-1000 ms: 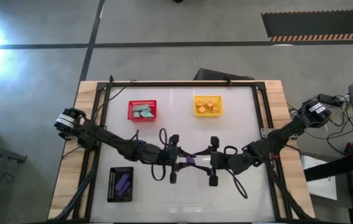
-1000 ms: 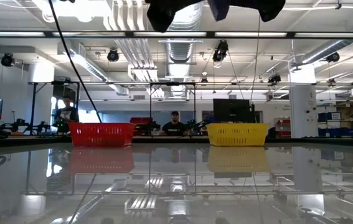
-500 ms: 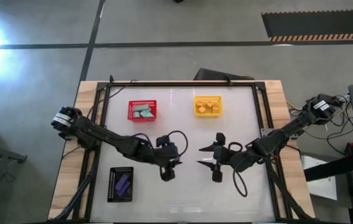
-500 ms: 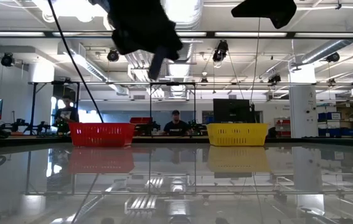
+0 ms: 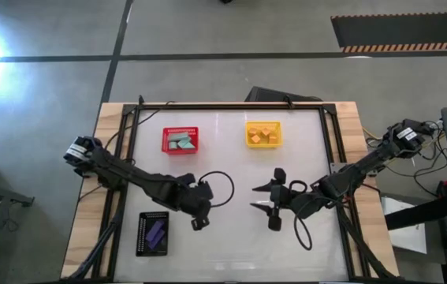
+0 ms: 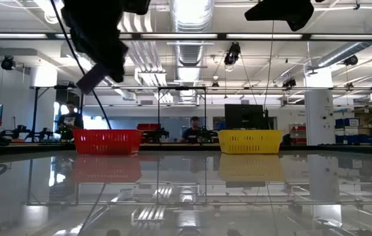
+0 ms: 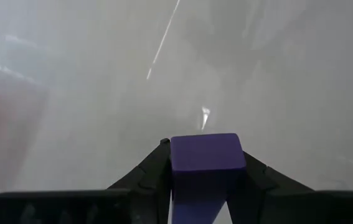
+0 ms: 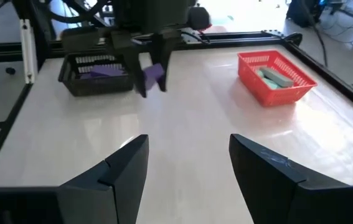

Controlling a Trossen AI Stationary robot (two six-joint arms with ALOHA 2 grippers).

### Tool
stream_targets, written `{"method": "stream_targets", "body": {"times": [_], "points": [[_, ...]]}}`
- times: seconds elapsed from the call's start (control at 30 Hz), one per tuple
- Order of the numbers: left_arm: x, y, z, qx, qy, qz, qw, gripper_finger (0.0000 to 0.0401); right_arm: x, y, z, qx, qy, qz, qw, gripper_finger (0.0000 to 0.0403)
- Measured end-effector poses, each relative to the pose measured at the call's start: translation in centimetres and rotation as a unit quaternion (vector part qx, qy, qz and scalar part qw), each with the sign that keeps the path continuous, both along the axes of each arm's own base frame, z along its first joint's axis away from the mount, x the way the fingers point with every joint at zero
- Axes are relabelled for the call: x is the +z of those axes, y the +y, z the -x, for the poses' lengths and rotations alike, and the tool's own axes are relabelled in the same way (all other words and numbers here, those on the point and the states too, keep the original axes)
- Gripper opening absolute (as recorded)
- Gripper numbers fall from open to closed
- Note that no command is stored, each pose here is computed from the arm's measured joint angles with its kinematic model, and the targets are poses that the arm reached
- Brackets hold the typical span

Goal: Sort & place blocks by color
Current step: Put the purple block into the black bin

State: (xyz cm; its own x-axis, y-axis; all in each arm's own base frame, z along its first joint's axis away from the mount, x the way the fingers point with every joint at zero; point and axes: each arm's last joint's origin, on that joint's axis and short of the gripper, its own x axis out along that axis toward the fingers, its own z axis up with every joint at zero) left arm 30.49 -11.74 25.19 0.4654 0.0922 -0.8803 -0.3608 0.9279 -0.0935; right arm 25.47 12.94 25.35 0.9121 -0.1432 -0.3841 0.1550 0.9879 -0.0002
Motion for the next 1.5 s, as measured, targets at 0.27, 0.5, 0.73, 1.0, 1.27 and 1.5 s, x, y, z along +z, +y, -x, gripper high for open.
{"method": "stream_targets", "body": {"times": [0.27, 0.5, 0.73, 1.0, 1.27, 1.5], "points": [[0.1, -0.9, 1.4, 0.013, 0.050, 0.008, 0.999, 0.0091, -0.2, 0.0, -0.1, -0.006, 0.002, -0.002, 1.000, 0.0215], [0.6, -1.2, 3.5, 0.057, 0.146, 0.015, 0.987, 0.0096, -0.2, 0.0, -0.1, -0.007, 0.001, -0.005, 1.000, 0.0215], [-0.2, -2.0, 6.8, 0.120, 0.286, 0.031, 0.950, 0.0099, -0.3, 0.0, -0.1, -0.007, 0.004, -0.003, 1.000, 0.0215], [-1.0, -3.6, 8.0, 0.129, 0.339, 0.088, 0.928, 0.0101, -0.3, 0.0, -0.1, -0.009, 0.003, -0.007, 1.000, 0.0215], [-1.0, -5.2, 8.9, 0.133, 0.339, 0.095, 0.926, 0.0102, -0.3, 0.0, 0.0, -0.010, 0.003, -0.012, 1.000, 0.0215], [-1.2, -6.1, 9.0, 0.113, 0.322, 0.112, 0.933, 0.0102, -0.3, 0.0, 0.0, -0.010, 0.003, -0.012, 1.000, 0.0215]]}}
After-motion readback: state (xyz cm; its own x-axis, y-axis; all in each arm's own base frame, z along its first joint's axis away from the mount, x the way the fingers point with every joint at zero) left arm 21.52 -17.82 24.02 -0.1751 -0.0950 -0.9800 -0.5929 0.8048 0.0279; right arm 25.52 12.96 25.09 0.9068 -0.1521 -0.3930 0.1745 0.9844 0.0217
